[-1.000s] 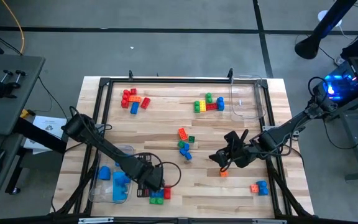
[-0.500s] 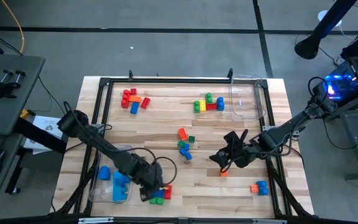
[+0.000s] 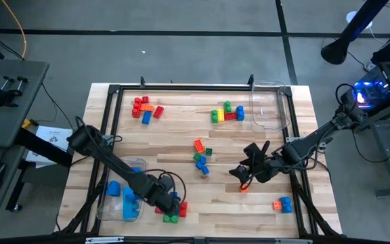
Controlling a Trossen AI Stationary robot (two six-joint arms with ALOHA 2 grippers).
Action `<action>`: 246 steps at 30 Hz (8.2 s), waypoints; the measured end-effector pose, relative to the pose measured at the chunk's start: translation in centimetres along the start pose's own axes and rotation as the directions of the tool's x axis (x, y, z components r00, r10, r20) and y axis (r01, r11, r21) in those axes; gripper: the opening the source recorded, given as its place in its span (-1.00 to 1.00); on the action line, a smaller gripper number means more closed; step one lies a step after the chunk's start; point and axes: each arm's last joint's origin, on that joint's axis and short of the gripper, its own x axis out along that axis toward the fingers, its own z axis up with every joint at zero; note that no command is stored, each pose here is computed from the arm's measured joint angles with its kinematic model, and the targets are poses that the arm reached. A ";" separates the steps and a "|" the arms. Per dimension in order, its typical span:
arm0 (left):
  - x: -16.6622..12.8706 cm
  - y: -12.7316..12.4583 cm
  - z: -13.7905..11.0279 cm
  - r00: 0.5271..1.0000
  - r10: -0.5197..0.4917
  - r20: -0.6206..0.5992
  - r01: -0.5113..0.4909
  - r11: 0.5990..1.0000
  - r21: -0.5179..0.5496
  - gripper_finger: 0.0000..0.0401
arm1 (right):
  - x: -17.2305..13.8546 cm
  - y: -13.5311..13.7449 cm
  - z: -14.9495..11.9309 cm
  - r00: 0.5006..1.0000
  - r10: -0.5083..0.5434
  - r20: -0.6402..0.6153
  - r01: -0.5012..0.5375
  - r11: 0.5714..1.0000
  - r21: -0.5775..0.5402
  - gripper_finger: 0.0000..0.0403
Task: Sort blocks by size
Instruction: Put the large red game piece into the bottom transparent bin, then put the large blue game piece into the bottom transparent bin
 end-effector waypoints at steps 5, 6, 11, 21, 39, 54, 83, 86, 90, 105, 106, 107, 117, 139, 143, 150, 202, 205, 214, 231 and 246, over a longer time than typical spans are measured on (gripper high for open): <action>0.1 0.0 -0.1 1.000 0.005 0.011 -0.005 0.999 -0.035 0.11 | 0.0 0.0 0.0 1.000 0.000 -0.001 0.000 1.000 -0.013 0.93; 0.1 0.0 -0.1 1.000 0.008 0.016 -0.008 0.999 -0.041 0.11 | 0.0 0.0 0.0 1.000 0.000 -0.001 0.000 1.000 -0.013 0.93; 0.1 0.1 -0.1 1.000 0.012 0.022 -0.011 0.999 -0.041 0.11 | 0.0 -0.1 0.0 1.000 -0.009 0.001 0.009 1.000 -0.017 0.93; 2.0 -0.1 0.0 0.998 0.063 -0.001 -0.063 0.997 -0.039 0.11 | 0.0 -0.3 0.0 1.000 -0.025 -0.001 0.025 0.999 -0.024 0.93; 2.2 0.0 0.7 0.997 0.075 0.022 -0.074 0.997 -0.022 -0.53 | 0.0 -0.4 0.0 0.999 -0.039 0.030 0.040 0.999 -0.027 0.93; -2.0 1.6 3.8 0.991 0.077 0.107 -0.081 0.996 0.038 -0.71 | 0.0 -0.4 0.0 0.999 -0.039 0.030 0.040 0.999 -0.024 0.93; -11.5 12.5 -5.4 0.940 0.254 0.228 -0.228 0.965 -0.133 -0.50 | 0.1 0.0 0.6 0.996 -0.011 0.087 0.011 1.000 0.007 0.93; -11.7 12.7 -5.0 0.943 0.256 0.212 -0.236 0.965 -0.115 -0.30 | 0.1 0.1 0.6 0.996 0.001 0.090 -0.002 1.000 0.011 0.93; -12.5 13.0 -4.5 0.958 0.200 0.206 -0.187 0.979 -0.078 -0.03 | 0.1 0.3 0.6 0.996 0.013 0.092 -0.015 1.000 0.016 0.93; -16.9 11.1 -2.8 0.684 -0.370 0.629 0.297 0.928 0.223 0.33 | 0.7 2.0 3.1 0.971 0.206 0.121 -0.208 0.978 0.006 0.93; -17.1 10.8 -2.6 0.653 -0.390 0.649 0.306 0.920 0.245 0.33 | 0.7 2.1 3.6 0.970 0.205 0.134 -0.206 0.978 -0.006 0.93; -17.2 10.4 -2.4 0.630 -0.406 0.662 0.309 0.913 0.266 0.33 | 0.6 2.1 4.0 0.969 0.202 0.144 -0.202 0.979 -0.015 0.93; -17.0 7.0 -0.2 0.560 -0.488 0.669 0.304 0.873 0.382 0.33 | -0.9 2.0 3.1 0.994 0.079 -0.078 -0.079 0.997 -0.006 0.93; -14.1 0.9 6.0 0.541 -0.713 0.447 0.406 0.686 0.604 0.33 | -1.7 -3.9 -11.6 0.454 -0.542 -0.707 0.746 0.665 -0.031 0.93; -14.2 1.0 5.9 0.538 -0.715 0.446 0.404 0.683 0.608 0.33 | -0.9 -3.9 -12.1 0.429 -0.553 -0.715 0.742 0.666 -0.070 0.88; -14.1 0.9 5.9 0.539 -0.714 0.447 0.403 0.685 0.607 0.33 | 0.1 -4.0 -12.4 0.417 -0.574 -0.704 0.749 0.656 -0.091 0.50; -23.9 9.4 4.8 0.306 -0.709 0.636 0.328 0.705 0.629 0.33 | -2.4 1.6 -4.9 0.629 -0.619 -0.470 0.551 0.782 -0.293 -0.11; -23.5 8.9 4.9 0.322 -0.708 0.628 0.321 0.706 0.631 0.33 | -1.6 -0.6 -6.7 0.503 -0.662 -0.555 0.553 0.740 -0.382 0.18; -22.8 8.3 5.1 0.342 -0.701 0.626 0.338 0.713 0.614 0.33 | 0.4 -3.9 -8.3 0.423 -0.675 -0.604 0.212 0.722 -0.658 0.51; -22.9 8.3 5.1 0.337 -0.698 0.632 0.364 0.715 0.597 0.33 | 1.3 -6.9 -10.7 0.483 -0.693 -0.536 -0.047 0.590 -0.806 0.52; -22.9 8.3 5.1 0.338 -0.696 0.634 0.370 0.717 0.591 0.33 | 1.8 -7.3 -10.8 0.545 -0.679 -0.492 0.016 0.594 -0.804 0.52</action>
